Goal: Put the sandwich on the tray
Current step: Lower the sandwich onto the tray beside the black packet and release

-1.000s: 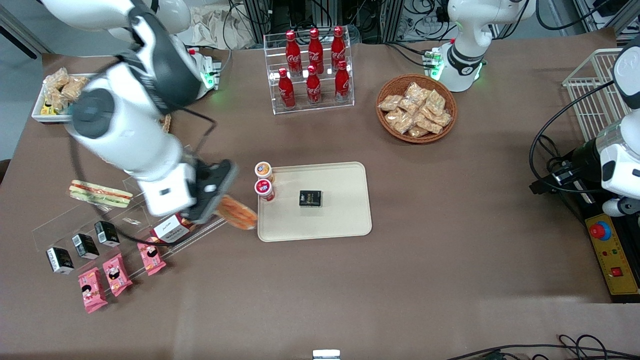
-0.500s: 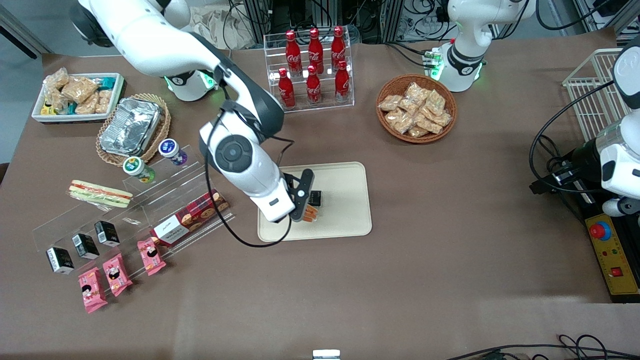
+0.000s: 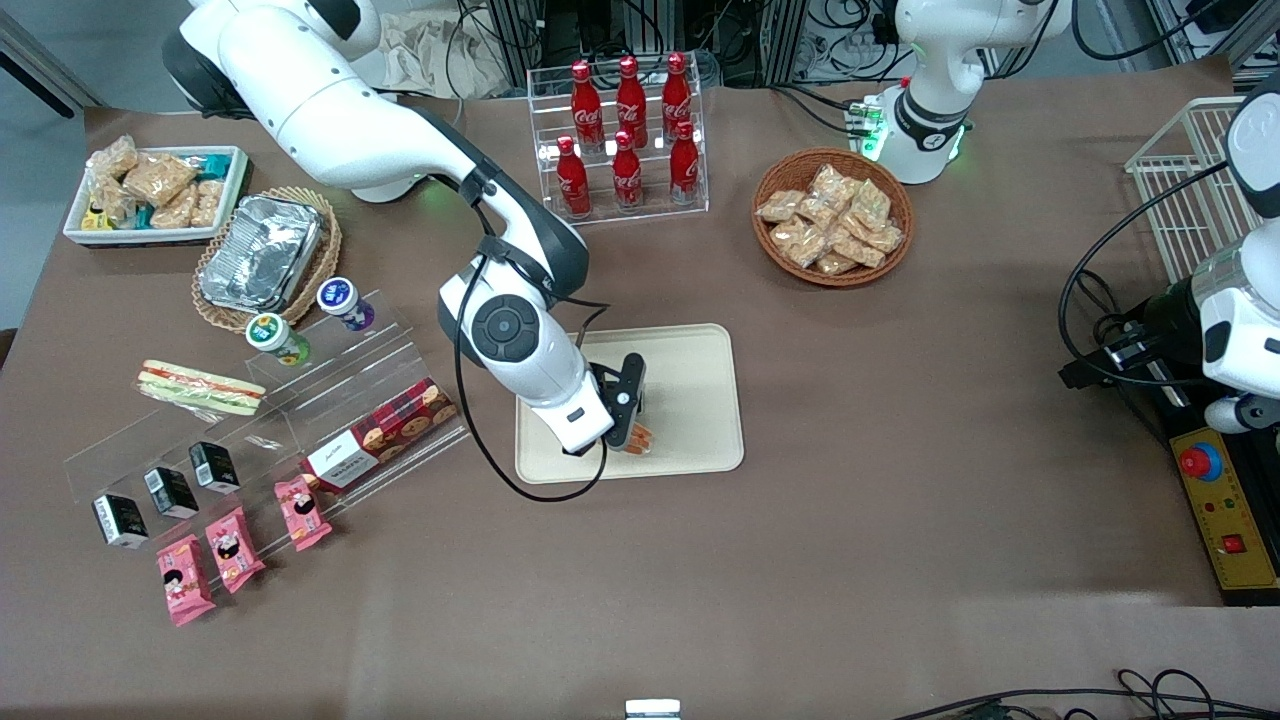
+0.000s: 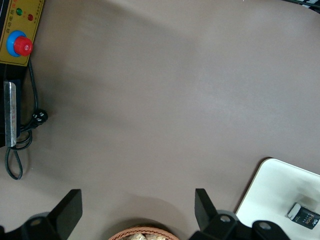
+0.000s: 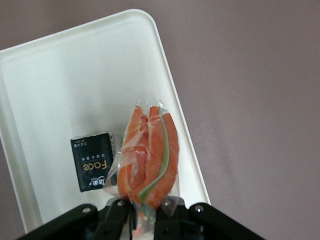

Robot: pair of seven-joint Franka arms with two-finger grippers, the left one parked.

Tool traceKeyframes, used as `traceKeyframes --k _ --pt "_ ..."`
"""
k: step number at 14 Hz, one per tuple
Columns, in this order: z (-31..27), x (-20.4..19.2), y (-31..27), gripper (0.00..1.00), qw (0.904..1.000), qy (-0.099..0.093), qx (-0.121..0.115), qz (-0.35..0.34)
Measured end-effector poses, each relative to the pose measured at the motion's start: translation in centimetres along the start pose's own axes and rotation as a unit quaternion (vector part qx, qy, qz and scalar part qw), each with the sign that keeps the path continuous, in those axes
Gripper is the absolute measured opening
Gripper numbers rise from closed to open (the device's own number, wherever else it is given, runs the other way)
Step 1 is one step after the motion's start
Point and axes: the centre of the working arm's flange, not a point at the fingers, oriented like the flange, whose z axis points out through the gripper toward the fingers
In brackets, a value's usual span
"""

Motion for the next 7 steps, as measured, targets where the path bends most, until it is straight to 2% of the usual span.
traceKeyframes --k 3,5,7 --pt "0.96 0.01 -0.28 0.19 0.9992 0.004 -0.001 0.041" --pt "1.34 0.44 -0.81 0.33 0.9989 0.005 -0.006 0.047" --pt "1.32 0.72 -1.02 0.52 0.9988 0.006 -0.012 0.047"
